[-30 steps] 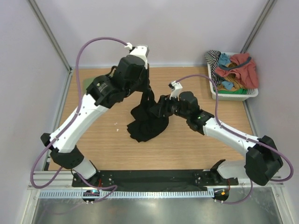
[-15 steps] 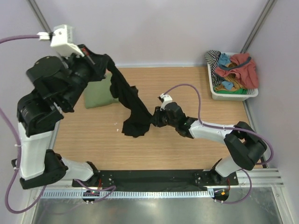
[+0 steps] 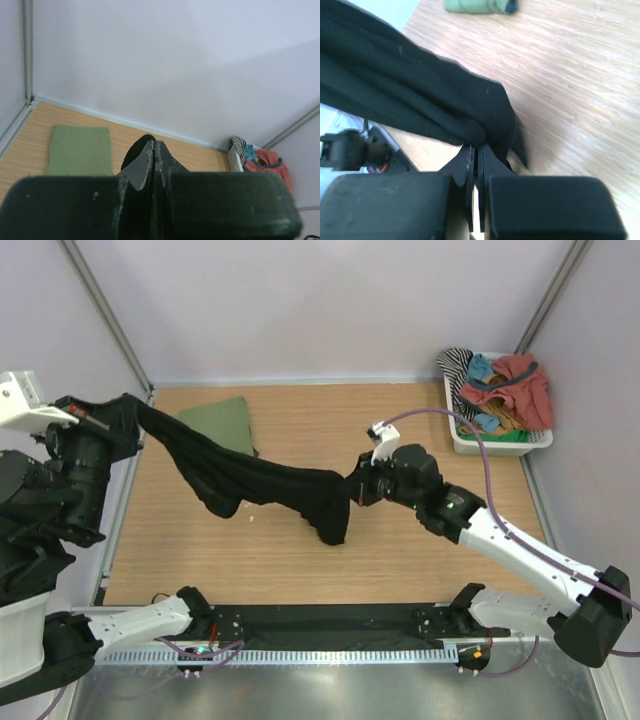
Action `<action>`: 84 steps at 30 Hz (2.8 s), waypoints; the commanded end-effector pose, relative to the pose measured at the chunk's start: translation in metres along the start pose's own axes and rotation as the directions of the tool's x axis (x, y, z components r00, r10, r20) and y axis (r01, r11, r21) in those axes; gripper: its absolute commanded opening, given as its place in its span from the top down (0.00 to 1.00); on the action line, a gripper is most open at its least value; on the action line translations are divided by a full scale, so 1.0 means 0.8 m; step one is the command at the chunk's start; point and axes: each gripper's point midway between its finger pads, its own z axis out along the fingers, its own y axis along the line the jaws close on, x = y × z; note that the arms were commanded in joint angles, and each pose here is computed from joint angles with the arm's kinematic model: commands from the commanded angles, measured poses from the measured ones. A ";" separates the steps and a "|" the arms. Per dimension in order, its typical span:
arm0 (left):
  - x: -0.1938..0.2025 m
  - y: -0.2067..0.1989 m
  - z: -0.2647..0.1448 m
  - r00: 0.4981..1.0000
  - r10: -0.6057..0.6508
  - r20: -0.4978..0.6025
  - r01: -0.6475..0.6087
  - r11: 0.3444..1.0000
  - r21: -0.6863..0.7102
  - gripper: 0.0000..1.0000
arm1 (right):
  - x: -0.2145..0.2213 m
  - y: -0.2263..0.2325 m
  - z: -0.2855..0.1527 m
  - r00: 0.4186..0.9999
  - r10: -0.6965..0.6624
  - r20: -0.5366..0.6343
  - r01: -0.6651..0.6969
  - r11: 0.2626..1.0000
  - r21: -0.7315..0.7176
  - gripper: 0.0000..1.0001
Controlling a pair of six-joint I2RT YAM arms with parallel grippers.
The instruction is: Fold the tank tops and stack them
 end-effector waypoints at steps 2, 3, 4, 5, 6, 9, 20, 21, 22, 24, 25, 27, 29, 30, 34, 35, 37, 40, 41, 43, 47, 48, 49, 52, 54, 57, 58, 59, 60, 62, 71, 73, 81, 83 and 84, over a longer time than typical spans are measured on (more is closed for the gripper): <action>0.018 0.012 0.013 0.997 -0.048 0.054 0.053 0.995 -0.084 1.00 | -0.027 -0.004 -0.034 0.983 -0.015 -0.180 0.021 0.999 0.034 0.99; 0.033 0.008 0.019 0.999 -0.036 0.039 0.040 0.996 -0.084 1.00 | -0.030 -0.013 -0.030 0.975 0.015 -0.220 -0.012 1.000 0.013 0.99; 0.070 0.001 0.033 1.000 -0.006 -0.002 0.006 0.995 -0.101 1.00 | -0.040 -0.058 -0.019 0.964 0.112 -0.242 -0.101 0.993 0.058 0.99; 0.089 -0.001 0.041 1.000 0.014 -0.025 -0.017 0.993 -0.119 1.00 | -0.052 -0.066 -0.013 0.955 0.149 -0.258 -0.147 0.989 0.026 0.99; 0.118 0.001 0.049 0.997 0.047 -0.060 -0.055 0.988 -0.145 1.00 | -0.058 -0.089 -0.005 0.950 0.167 -0.265 -0.159 0.986 0.051 0.99; 0.179 0.009 0.078 0.989 0.066 -0.134 -0.094 0.973 -0.212 1.00 | -0.071 -0.197 0.023 0.926 0.279 -0.256 -0.185 0.923 0.336 0.52; 0.299 0.053 0.132 0.929 0.053 -0.365 -0.163 0.947 -0.278 1.00 | 0.052 -0.147 -0.004 0.937 0.114 -0.330 0.019 0.927 0.376 0.52; 0.307 0.055 0.135 0.927 0.036 -0.375 -0.153 0.946 -0.286 1.00 | 0.058 -0.151 -0.010 0.940 0.100 -0.326 0.045 0.912 0.407 0.58; 0.310 0.061 0.138 0.925 0.025 -0.378 -0.147 0.943 -0.298 1.00 | 0.076 -0.161 -0.015 0.933 0.105 -0.344 0.064 0.892 0.446 0.59; 0.328 0.064 0.144 0.916 -0.009 -0.402 -0.122 0.947 -0.298 1.00 | 0.087 -0.175 -0.019 0.935 0.114 -0.335 0.076 0.860 0.504 0.57; 0.330 0.072 0.147 0.915 -0.025 -0.402 -0.112 0.943 -0.314 1.00 | 0.098 -0.182 -0.022 0.930 0.122 -0.347 0.084 0.848 0.524 0.52; 0.337 0.079 0.153 0.910 -0.058 -0.411 -0.085 0.943 -0.322 1.00 | 0.109 -0.198 -0.025 0.923 0.141 -0.359 0.100 0.811 0.576 0.45; 0.338 0.085 0.155 0.910 -0.066 -0.410 -0.083 0.939 -0.335 1.00 | 0.117 -0.208 -0.026 0.920 0.163 -0.356 0.098 0.784 0.612 0.45; 0.336 0.092 0.156 0.912 -0.070 -0.403 -0.082 0.934 -0.348 1.00 | 0.124 -0.215 -0.026 0.917 0.172 -0.360 0.102 0.771 0.628 0.45; 0.329 0.104 0.157 0.917 -0.083 -0.391 -0.076 0.925 -0.373 1.00 | 0.141 -0.217 -0.018 0.911 0.186 -0.369 0.088 0.785 0.613 0.46; 0.328 0.106 0.157 0.917 -0.084 -0.390 -0.075 0.924 -0.376 1.00 | 0.146 -0.218 -0.017 0.908 0.194 -0.371 0.083 0.784 0.615 0.46; 0.324 0.106 0.157 0.921 -0.093 -0.379 -0.062 0.924 -0.377 1.00 | 0.154 -0.224 -0.012 0.903 0.199 -0.380 0.090 0.779 0.621 0.46; 0.323 0.103 0.156 0.919 -0.098 -0.382 -0.053 0.929 -0.367 1.00 | 0.166 -0.235 -0.004 0.895 0.206 -0.394 0.103 0.766 0.635 0.52; 0.322 0.103 0.155 0.919 -0.099 -0.382 -0.053 0.929 -0.368 1.00 | 0.166 -0.235 0.000 0.897 0.206 -0.392 0.100 0.769 0.632 0.55; 0.321 0.103 0.154 0.918 -0.099 -0.384 -0.053 0.929 -0.367 1.00 | 0.171 -0.236 0.004 0.893 0.208 -0.400 0.099 0.775 0.624 0.66; 0.314 0.106 0.148 0.920 -0.090 -0.382 -0.062 0.928 -0.368 1.00 | 0.174 -0.229 0.004 0.890 0.215 -0.402 0.081 0.793 0.604 0.96; 0.312 0.107 0.147 0.921 -0.091 -0.379 -0.061 0.927 -0.370 1.00 | 0.167 -0.219 0.001 0.894 0.209 -0.396 0.068 0.811 0.581 0.99; 0.307 0.108 0.143 0.922 -0.090 -0.377 -0.061 0.926 -0.372 1.00 | 0.161 -0.213 -0.001 0.899 0.202 -0.389 0.059 0.823 0.565 0.99; 0.297 0.109 0.132 0.924 -0.091 -0.372 -0.059 0.926 -0.373 1.00 | 0.132 -0.176 -0.017 0.922 0.184 -0.342 0.006 0.874 0.485 0.99; 0.284 0.111 0.121 0.933 -0.092 -0.348 -0.047 0.927 -0.373 1.00 | 0.105 -0.151 -0.038 0.943 0.167 -0.288 -0.026 0.899 0.437 0.99; 0.261 0.115 0.102 0.947 -0.093 -0.308 -0.031 0.927 -0.374 1.00 | 0.082 -0.118 -0.061 0.954 0.168 -0.249 -0.068 0.928 0.367 0.99; 0.255 0.118 0.095 0.949 -0.091 -0.301 -0.031 0.926 -0.376 1.00 | 0.063 -0.109 -0.074 0.969 0.153 -0.195 -0.076 0.933 0.353 0.99; 0.243 0.118 0.087 0.955 -0.092 -0.281 -0.019 0.929 -0.369 1.00 | 0.047 -0.104 -0.087 0.974 0.156 -0.163 -0.087 0.926 0.368 0.99; 0.233 0.116 0.083 0.960 -0.091 -0.266 -0.012 0.932 -0.362 1.00 | 0.037 -0.098 -0.094 0.978 0.154 -0.143 -0.093 0.928 0.362 0.99; 0.224 0.121 0.072 0.961 -0.069 -0.270 -0.037 0.929 -0.368 1.00 | 0.002 -0.096 -0.119 0.990 0.127 -0.059 -0.093 0.908 0.408 0.99; 0.209 0.142 0.054 0.955 -0.002 -0.297 -0.132 0.894 -0.429 1.00 | -0.012 -0.126 -0.129 0.983 0.167 -0.069 -0.109 0.854 0.509 0.99; 0.235 0.146 0.070 0.938 0.010 -0.346 -0.171 0.883 -0.437 1.00 | -0.005 -0.140 -0.116 0.974 0.208 -0.092 -0.141 0.870 0.473 0.99; 0.376 0.156 0.180 0.840 -0.159 -0.519 -0.119 0.879 -0.461 1.00 | -0.040 -0.276 -0.044 0.873 0.487 0.012 -0.436 0.770 0.465 0.97; 0.392 0.166 0.200 0.833 -0.184 -0.522 -0.112 0.867 -0.485 1.00 | -0.043 -0.308 -0.021 0.853 0.521 0.034 -0.466 0.729 0.501 0.71; 0.394 0.161 0.209 0.834 -0.188 -0.519 -0.095 0.878 -0.470 0.98 | -0.040 -0.317 -0.016 0.848 0.529 0.035 -0.468 0.716 0.517 0.45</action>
